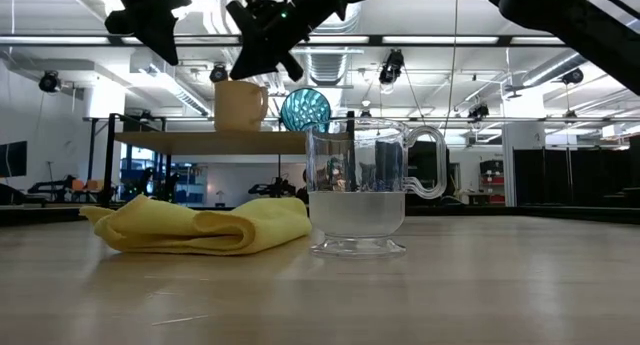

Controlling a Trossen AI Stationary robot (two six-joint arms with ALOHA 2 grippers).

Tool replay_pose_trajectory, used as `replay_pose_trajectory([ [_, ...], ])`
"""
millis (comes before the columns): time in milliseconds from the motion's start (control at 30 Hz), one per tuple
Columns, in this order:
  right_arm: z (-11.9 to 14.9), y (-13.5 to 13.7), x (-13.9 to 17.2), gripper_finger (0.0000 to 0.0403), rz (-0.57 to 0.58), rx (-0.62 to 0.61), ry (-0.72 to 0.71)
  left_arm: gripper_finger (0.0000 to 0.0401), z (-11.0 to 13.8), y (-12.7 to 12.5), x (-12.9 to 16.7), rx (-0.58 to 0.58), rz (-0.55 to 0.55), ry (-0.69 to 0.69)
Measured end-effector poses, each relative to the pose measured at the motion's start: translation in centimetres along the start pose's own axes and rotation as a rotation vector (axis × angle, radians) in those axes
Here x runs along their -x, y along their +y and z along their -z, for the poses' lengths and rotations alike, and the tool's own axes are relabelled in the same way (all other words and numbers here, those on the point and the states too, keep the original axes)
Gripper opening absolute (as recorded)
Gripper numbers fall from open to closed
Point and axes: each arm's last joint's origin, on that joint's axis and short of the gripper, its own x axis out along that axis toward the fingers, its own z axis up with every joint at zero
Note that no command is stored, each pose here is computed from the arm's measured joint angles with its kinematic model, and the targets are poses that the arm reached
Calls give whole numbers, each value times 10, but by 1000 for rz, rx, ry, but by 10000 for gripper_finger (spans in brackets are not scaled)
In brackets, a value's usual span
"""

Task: Stack small to large cups/mugs on shelf
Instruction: Put the orange mug on the shelf, then adjust the blue cup on the shelf

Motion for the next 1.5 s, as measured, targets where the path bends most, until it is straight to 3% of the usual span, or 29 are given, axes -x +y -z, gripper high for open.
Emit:
replay_pose_trajectory([
  [167, -1, 3, 0, 8, -25, -5, -14, 0, 0, 0, 0, -2, 0, 0],
  [333, -6, 18, 12, 8, -170, -23, -5, 0, 0, 0, 0, -2, 0, 1],
  [467, -17, 26, 42, 11, -202, 77, -12, 0, 0, 0, 0, -2, 3, 1],
  [567, -20, 26, 61, 22, -134, 154, 15, 0, 0, 0, 0, -3, 3, 2],
  [800, -18, 15, 97, 67, 50, 184, 140, 0, 0, 0, 0, -2, 9, 0],
  [1033, -3, 16, 104, 112, 277, 252, 287, 0, -12, -3, 0, -14, 50, -113],
  [1300, -3, 24, 103, 127, 333, 278, 268, 0, -43, -12, 0, -49, 134, -335],
  [1500, 4, 25, 99, 127, 342, 247, 306, 0, -67, -19, -25, -95, 239, -419],
])
